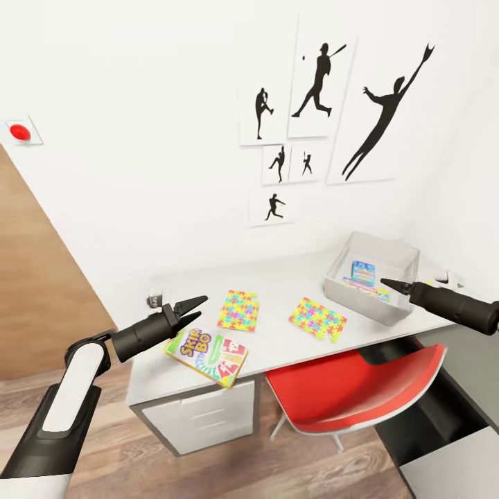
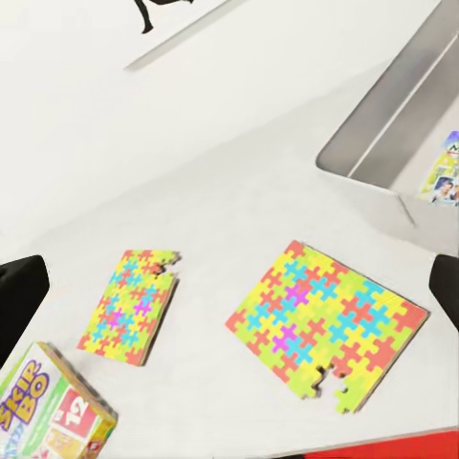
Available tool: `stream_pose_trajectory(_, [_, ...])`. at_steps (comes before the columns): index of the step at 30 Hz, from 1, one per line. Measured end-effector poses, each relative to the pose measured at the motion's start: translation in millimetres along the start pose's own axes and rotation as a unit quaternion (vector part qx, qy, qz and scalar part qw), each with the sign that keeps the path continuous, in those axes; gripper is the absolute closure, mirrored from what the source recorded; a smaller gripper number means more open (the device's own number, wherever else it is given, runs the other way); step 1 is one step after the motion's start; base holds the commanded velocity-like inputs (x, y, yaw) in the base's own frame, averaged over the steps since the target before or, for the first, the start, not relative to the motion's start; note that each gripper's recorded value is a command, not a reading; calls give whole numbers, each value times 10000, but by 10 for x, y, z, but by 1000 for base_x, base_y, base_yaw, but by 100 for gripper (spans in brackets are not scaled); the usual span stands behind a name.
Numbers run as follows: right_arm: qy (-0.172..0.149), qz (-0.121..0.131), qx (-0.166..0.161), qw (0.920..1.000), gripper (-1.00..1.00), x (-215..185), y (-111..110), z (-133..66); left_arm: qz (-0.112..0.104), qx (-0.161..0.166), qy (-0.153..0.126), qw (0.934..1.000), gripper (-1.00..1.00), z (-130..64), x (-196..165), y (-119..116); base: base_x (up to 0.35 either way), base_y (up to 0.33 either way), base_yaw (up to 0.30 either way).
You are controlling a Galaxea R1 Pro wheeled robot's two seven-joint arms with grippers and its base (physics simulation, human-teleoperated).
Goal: Put all the toys in the child's room - the three board games (two on the bed and one on the table), the two jigsaw puzzles on the table, and the tennis ball on the table - inside the toy box on the table in the child's room.
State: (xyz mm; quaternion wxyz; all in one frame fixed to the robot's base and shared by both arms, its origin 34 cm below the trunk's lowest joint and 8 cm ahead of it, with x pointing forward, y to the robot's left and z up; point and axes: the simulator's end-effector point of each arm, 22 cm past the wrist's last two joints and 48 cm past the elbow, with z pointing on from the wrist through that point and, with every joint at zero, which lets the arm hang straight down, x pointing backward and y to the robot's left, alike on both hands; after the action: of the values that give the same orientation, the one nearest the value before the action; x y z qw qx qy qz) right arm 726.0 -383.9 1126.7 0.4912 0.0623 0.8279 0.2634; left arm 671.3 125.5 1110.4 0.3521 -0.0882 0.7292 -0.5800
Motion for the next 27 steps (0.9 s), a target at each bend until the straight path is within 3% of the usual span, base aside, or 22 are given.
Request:
stream_pose_trajectory(10, [68, 15, -11, 10000, -100, 38, 12, 11, 1, 5, 3, 10000, -100, -2, 0, -1, -116, 264, -64])
stream_pose_trajectory(27, [140, 46, -4, 9999, -100, 84, 15, 26, -14, -135, -16, 9999, -100, -26, -5, 97, -92, 244, -235])
